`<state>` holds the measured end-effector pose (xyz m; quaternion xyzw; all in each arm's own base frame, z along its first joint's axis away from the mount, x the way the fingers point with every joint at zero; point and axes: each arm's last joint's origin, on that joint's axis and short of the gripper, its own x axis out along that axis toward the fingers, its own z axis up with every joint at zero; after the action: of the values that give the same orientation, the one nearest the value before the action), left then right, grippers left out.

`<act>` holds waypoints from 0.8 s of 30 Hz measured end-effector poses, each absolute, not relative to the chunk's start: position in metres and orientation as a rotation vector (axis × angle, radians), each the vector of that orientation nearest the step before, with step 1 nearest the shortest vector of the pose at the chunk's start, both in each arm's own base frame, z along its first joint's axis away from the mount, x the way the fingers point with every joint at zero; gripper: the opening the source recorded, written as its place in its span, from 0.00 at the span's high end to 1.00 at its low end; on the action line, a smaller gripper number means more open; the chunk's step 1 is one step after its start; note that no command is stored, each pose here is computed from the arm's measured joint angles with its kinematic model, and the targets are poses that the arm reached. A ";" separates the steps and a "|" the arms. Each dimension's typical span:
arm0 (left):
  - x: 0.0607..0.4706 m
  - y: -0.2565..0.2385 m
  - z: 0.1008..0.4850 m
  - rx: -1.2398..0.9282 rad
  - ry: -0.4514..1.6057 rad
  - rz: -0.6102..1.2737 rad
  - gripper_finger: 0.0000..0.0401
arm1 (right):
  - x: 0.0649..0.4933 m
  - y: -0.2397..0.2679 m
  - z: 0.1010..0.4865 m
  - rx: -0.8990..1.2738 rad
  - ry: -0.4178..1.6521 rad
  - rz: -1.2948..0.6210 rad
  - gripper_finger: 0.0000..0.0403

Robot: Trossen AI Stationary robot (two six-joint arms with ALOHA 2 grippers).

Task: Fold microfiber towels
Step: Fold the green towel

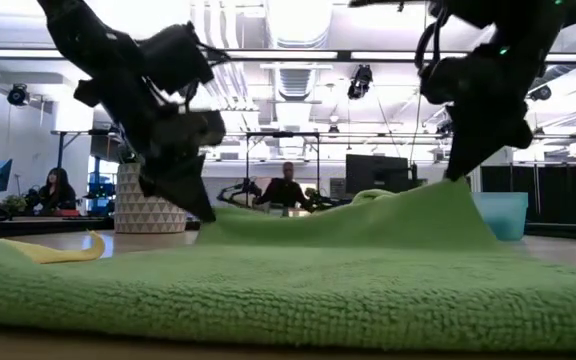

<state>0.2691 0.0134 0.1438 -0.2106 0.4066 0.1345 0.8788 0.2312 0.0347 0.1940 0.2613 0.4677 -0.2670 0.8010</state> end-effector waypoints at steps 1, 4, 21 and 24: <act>0.270 0.014 0.140 -0.442 0.859 0.287 1.00 | 0.233 0.033 0.192 0.551 1.004 -0.591 0.98; 0.272 0.014 0.130 -0.472 0.891 0.332 1.00 | 0.239 0.032 0.187 0.525 1.006 -0.634 0.98; 0.273 0.022 0.135 -0.461 0.780 0.540 1.00 | 0.278 0.023 0.166 0.350 1.104 -0.871 0.98; 0.273 0.022 0.134 -0.460 0.786 0.542 1.00 | 0.283 0.020 0.166 0.344 1.106 -0.878 0.98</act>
<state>0.2730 0.0216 0.1339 -0.2196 0.3750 0.2584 0.8628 0.2834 0.0197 0.1664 0.1573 0.5054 -0.4014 0.7474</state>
